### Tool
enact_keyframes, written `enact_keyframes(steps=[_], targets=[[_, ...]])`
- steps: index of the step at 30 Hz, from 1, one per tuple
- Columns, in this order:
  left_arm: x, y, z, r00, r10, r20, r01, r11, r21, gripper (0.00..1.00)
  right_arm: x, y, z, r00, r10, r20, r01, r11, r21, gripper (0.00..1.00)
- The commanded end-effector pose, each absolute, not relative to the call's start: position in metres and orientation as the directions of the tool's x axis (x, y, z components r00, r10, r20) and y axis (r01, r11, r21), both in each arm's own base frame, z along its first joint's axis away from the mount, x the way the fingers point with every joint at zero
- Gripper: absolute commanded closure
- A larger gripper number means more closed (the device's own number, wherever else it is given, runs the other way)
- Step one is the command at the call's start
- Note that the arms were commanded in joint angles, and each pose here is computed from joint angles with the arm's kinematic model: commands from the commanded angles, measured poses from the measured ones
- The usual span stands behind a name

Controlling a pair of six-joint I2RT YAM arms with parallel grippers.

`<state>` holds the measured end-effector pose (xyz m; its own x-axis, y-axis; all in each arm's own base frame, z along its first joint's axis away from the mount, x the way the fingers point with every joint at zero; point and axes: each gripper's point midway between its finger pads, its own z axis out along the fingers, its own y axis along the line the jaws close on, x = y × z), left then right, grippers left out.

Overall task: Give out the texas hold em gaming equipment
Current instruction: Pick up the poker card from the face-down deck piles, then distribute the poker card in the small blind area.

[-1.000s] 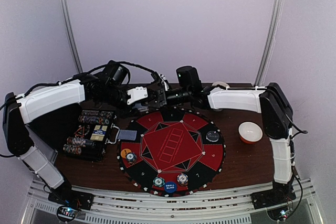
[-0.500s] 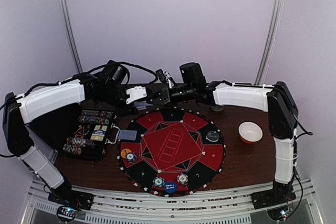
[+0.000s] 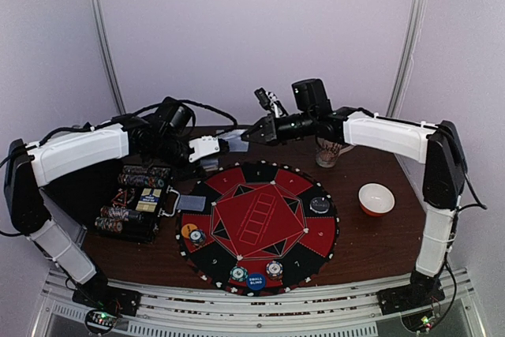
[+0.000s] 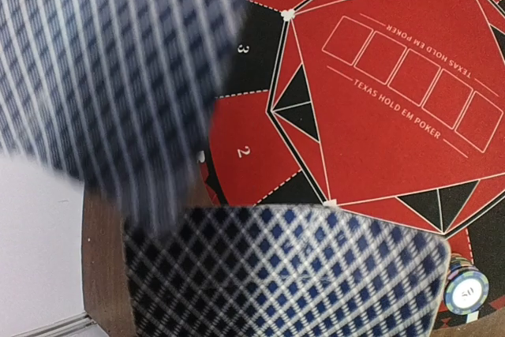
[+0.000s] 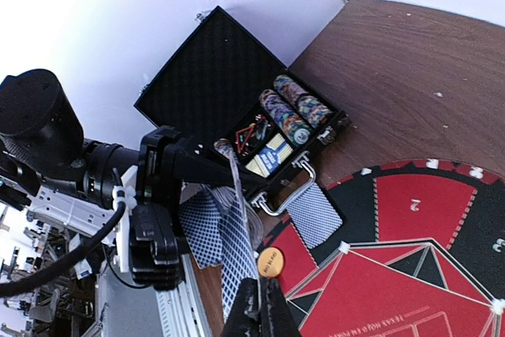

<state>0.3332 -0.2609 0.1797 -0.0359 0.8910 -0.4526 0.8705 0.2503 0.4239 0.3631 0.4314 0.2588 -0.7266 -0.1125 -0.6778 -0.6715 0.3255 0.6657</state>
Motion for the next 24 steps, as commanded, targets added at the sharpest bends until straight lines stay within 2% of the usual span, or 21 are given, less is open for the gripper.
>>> enact_keyframes(steps=[1,4,7,9,12,14,18,21,24], targets=[[0.342,-0.261,0.195,-0.037,0.867,-0.498,0.838,0.298,0.457,0.51,0.356,0.388,0.274,-0.633,-0.207,-0.745,-0.752,0.394,0.529,1.0],[0.342,-0.259,0.195,-0.04,0.865,-0.5,0.836,0.303,0.458,0.51,0.339,0.354,0.266,-0.541,-0.365,-0.758,-0.824,0.41,0.391,1.0],[0.341,-0.257,0.194,-0.042,0.863,-0.504,0.833,0.309,0.459,0.51,0.307,0.32,0.245,-0.398,-0.577,-0.714,-0.91,0.347,0.227,1.0],[0.341,-0.256,0.194,-0.043,0.86,-0.509,0.833,0.313,0.457,0.51,0.278,0.301,0.23,-0.288,-0.69,-0.664,-0.956,0.244,0.161,1.0],[0.34,-0.257,0.193,-0.044,0.86,-0.508,0.834,0.312,0.456,0.51,0.226,0.273,0.2,-0.016,-0.832,-0.554,-0.999,-0.015,0.051,1.0],[0.341,-0.256,0.193,-0.045,0.861,-0.506,0.831,0.313,0.459,0.51,0.2,0.255,0.176,0.091,-0.881,-0.463,-0.989,-0.133,0.06,1.0],[0.34,-0.254,0.193,-0.044,0.863,-0.503,0.83,0.312,0.463,0.51,0.153,0.239,0.148,0.239,-0.905,-0.351,-0.932,-0.316,0.181,1.0],[0.341,-0.253,0.193,-0.045,0.864,-0.501,0.828,0.313,0.465,0.51,0.133,0.239,0.129,0.344,-0.901,-0.265,-0.894,-0.401,0.202,1.0],[0.341,-0.253,0.193,-0.046,0.863,-0.503,0.83,0.313,0.461,0.51,0.13,0.247,0.114,0.427,-0.875,-0.228,-0.866,-0.468,0.176,1.0]])
